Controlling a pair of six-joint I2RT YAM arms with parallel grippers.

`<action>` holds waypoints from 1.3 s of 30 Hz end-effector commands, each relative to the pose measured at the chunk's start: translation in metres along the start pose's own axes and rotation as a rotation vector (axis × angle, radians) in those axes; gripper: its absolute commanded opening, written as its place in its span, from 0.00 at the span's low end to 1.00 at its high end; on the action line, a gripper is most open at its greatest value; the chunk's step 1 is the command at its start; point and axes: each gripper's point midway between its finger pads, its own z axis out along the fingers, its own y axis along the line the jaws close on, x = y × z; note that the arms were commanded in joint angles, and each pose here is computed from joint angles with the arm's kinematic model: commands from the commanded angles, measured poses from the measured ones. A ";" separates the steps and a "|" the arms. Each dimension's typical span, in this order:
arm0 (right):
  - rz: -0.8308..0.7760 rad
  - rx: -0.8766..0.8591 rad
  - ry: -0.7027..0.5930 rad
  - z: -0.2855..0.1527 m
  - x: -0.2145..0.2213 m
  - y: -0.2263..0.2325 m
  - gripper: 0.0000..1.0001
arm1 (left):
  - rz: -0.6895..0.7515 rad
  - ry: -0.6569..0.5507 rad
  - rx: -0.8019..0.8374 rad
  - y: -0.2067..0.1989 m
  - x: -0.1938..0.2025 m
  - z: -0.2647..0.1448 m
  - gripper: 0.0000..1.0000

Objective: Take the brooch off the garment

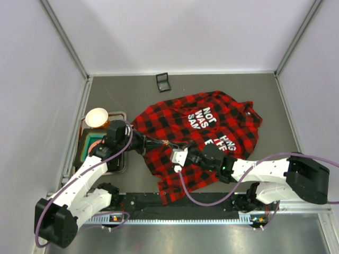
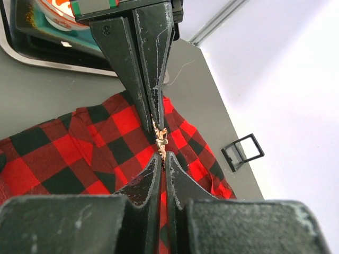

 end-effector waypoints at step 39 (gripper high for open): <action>1.243 0.227 0.089 0.087 0.052 -0.122 0.00 | 0.806 -0.476 0.133 -0.039 0.003 -0.117 0.82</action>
